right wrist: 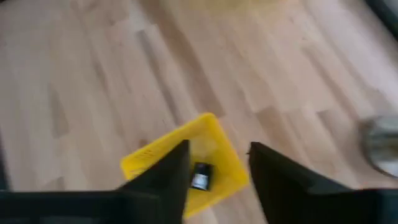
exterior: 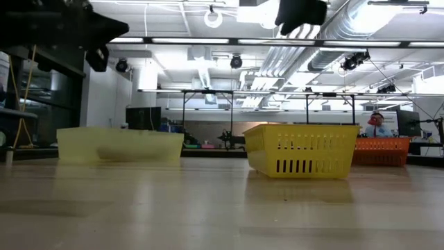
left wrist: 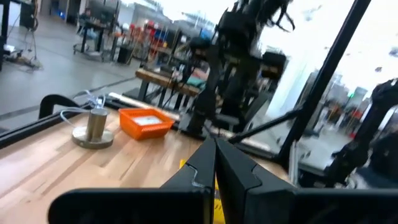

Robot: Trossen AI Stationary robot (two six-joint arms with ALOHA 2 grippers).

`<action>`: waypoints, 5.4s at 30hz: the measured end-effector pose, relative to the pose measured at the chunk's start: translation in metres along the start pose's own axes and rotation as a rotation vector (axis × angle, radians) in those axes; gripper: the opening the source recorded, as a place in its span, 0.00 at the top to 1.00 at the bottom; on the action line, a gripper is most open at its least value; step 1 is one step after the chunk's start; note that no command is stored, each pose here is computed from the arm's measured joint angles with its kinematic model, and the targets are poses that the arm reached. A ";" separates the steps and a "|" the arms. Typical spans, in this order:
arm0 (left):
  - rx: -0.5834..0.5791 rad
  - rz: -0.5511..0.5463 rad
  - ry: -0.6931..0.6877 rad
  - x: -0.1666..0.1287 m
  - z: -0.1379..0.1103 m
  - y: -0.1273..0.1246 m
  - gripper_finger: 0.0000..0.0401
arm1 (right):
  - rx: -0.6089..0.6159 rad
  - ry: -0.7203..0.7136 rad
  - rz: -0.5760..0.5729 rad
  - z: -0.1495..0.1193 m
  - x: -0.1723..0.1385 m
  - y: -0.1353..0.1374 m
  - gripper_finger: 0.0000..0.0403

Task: Pick and place items into bin
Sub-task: Return to Home Position

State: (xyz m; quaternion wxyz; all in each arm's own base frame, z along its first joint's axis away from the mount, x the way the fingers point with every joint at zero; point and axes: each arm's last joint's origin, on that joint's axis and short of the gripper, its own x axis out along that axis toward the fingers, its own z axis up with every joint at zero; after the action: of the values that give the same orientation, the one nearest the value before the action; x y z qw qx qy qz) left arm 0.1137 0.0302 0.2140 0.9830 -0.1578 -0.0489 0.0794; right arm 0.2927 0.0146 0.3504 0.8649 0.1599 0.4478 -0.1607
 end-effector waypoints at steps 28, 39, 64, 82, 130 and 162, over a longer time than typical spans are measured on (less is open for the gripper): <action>-0.048 -0.080 -0.140 -0.024 -0.024 0.005 1.00 | 0.104 0.027 0.065 0.023 0.032 -0.021 1.00; -0.112 -0.031 -0.103 -0.024 -0.029 0.005 1.00 | 0.122 0.020 0.049 0.023 0.032 -0.021 1.00; -0.019 -0.032 0.061 -0.023 -0.048 -0.004 1.00 | 0.094 0.021 0.049 0.023 0.032 -0.021 1.00; -0.044 -0.029 0.059 -0.023 -0.048 -0.004 1.00 | 0.022 0.008 -0.031 -0.004 0.017 -0.026 1.00; -0.043 -0.030 0.059 -0.023 -0.048 -0.004 1.00 | 0.314 -0.784 0.388 -0.216 0.012 -0.106 1.00; -0.044 -0.030 0.059 -0.023 -0.048 -0.004 1.00 | 0.163 -0.816 0.472 -0.229 0.000 -0.115 1.00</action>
State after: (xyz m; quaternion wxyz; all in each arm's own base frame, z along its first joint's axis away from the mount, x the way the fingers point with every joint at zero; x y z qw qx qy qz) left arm 0.0971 0.0081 0.1685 0.9815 -0.1807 -0.0242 0.0591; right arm 0.0789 0.0080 0.2094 0.9676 0.2482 0.0090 -0.0441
